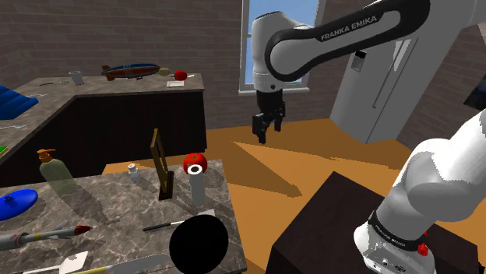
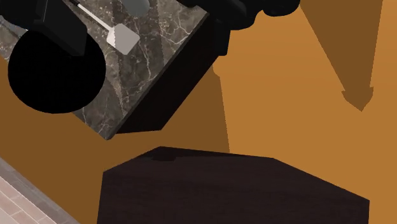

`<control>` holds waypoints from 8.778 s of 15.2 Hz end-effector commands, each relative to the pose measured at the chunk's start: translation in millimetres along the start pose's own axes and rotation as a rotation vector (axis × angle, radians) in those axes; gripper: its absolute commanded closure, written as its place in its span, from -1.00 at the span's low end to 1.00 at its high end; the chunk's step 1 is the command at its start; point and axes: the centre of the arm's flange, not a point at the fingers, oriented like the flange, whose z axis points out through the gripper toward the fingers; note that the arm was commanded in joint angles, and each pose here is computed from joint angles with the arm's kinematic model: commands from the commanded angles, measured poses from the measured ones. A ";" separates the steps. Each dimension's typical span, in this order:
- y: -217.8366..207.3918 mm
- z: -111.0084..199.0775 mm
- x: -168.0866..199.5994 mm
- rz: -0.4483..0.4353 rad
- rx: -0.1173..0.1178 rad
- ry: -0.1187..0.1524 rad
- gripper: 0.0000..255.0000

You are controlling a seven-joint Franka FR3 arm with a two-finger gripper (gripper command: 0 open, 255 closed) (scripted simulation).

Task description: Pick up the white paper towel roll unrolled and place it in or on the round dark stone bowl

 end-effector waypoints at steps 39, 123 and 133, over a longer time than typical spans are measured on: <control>-149.8 196.6 270.2 0.083 -0.039 -0.040 -1.00; -284.8 71.9 69.5 0.083 -0.039 -0.040 1.00; -286.5 116.0 75.6 0.083 -0.039 -0.040 1.00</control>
